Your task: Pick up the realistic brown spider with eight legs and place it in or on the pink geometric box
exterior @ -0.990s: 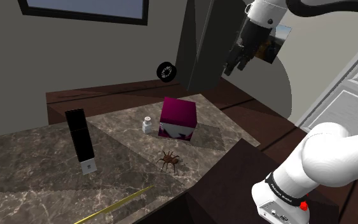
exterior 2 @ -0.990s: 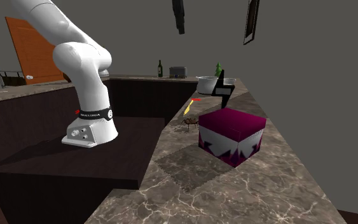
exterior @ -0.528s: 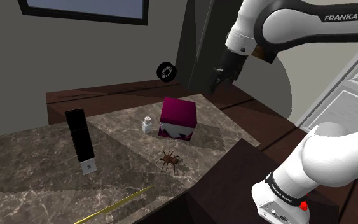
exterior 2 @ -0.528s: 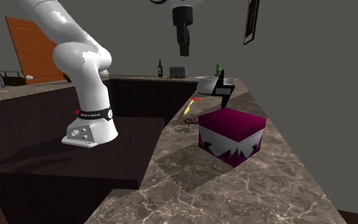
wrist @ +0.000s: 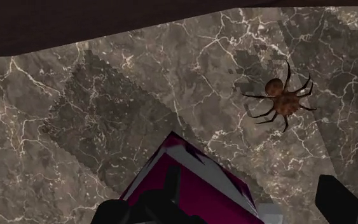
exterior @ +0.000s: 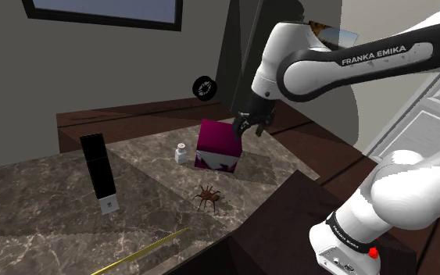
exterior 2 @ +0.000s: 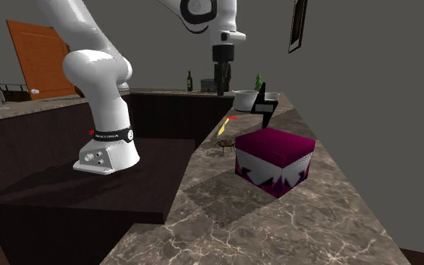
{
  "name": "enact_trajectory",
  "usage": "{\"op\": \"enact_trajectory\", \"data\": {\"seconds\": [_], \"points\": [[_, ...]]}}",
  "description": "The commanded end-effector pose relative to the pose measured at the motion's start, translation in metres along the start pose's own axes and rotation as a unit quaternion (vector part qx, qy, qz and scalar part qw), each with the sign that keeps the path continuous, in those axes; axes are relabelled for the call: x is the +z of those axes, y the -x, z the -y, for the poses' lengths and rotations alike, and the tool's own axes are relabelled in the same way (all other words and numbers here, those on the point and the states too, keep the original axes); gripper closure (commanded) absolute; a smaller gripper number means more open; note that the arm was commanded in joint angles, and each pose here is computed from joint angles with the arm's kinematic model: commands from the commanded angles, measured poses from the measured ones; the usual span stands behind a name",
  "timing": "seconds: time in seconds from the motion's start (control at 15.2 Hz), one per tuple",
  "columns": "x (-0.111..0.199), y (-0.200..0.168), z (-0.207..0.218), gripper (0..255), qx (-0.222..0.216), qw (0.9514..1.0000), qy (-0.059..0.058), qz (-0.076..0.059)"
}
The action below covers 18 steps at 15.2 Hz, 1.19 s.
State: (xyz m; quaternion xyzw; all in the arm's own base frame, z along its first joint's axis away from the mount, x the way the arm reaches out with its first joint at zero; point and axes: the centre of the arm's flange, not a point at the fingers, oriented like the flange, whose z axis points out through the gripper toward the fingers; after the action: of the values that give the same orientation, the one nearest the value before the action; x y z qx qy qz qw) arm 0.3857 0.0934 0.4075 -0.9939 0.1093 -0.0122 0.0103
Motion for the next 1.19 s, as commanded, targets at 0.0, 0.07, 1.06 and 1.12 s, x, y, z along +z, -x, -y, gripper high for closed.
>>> {"op": "enact_trajectory", "data": {"seconds": [0.0,0.07,1.06,1.12], "points": [[0.025,-0.004,0.01,0,0.015,0.9999,-0.004,0.007],[0.037,-0.006,0.014,0,0.022,0.9997,-0.006,0.01],[0.218,-0.029,0.087,0,0.124,0.9897,-0.034,0.063],[0.22,-0.029,0.088,0,0.125,0.9894,-0.034,0.064]]}}
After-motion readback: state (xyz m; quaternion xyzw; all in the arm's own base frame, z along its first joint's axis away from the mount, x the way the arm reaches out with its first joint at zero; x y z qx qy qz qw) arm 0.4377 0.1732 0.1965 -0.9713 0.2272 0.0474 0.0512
